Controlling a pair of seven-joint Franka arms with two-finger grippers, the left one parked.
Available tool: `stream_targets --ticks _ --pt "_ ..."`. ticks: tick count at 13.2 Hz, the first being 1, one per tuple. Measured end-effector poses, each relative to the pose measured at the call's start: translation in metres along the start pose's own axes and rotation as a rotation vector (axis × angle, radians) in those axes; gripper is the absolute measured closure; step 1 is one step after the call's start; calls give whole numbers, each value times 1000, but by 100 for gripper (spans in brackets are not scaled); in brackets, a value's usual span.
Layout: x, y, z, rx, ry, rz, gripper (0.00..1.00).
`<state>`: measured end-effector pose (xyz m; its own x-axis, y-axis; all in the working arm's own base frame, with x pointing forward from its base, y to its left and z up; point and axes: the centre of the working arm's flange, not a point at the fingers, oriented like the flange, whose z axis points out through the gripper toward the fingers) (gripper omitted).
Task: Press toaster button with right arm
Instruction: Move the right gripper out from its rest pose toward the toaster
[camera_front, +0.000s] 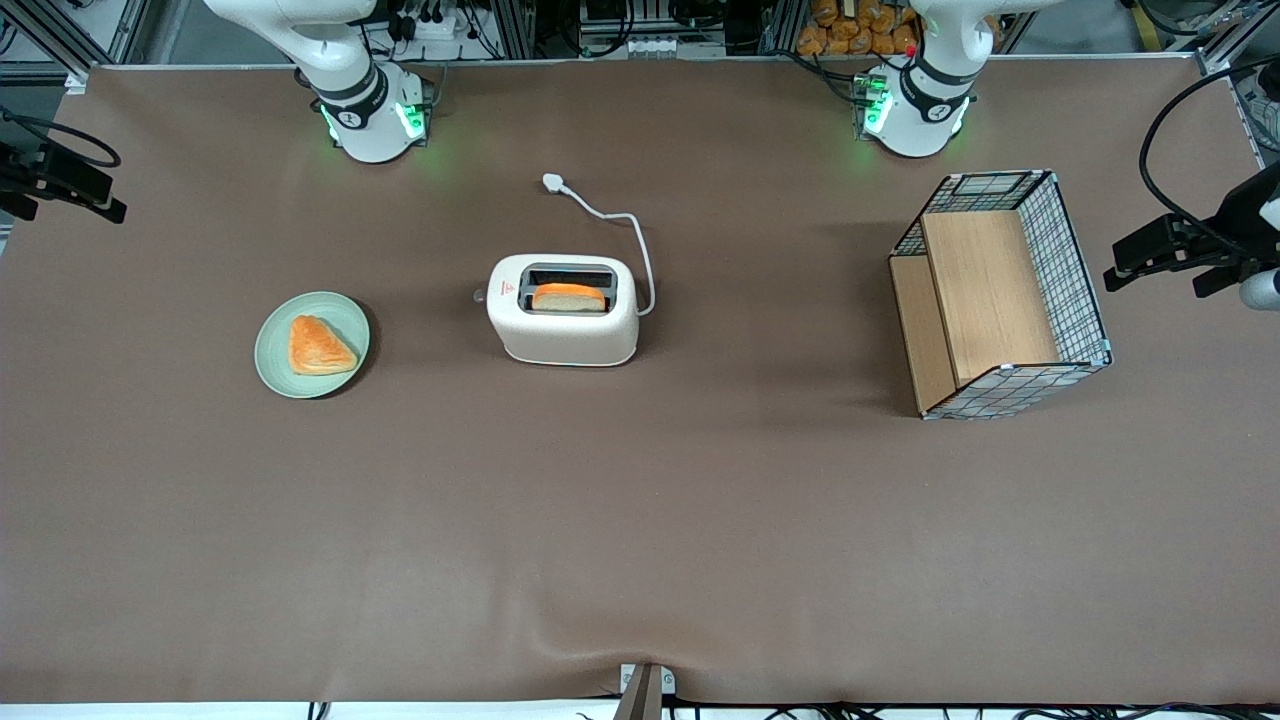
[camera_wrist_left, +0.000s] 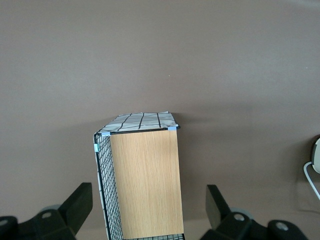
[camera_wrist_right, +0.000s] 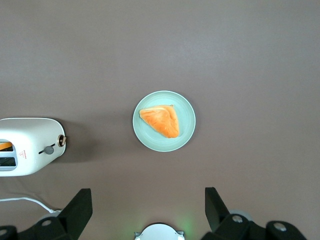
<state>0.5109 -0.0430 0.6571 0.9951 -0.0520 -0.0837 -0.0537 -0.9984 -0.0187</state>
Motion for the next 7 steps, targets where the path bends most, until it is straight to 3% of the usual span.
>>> stream_targets --ticks 7 --pt "1 -1 4 6 -19 2 0"
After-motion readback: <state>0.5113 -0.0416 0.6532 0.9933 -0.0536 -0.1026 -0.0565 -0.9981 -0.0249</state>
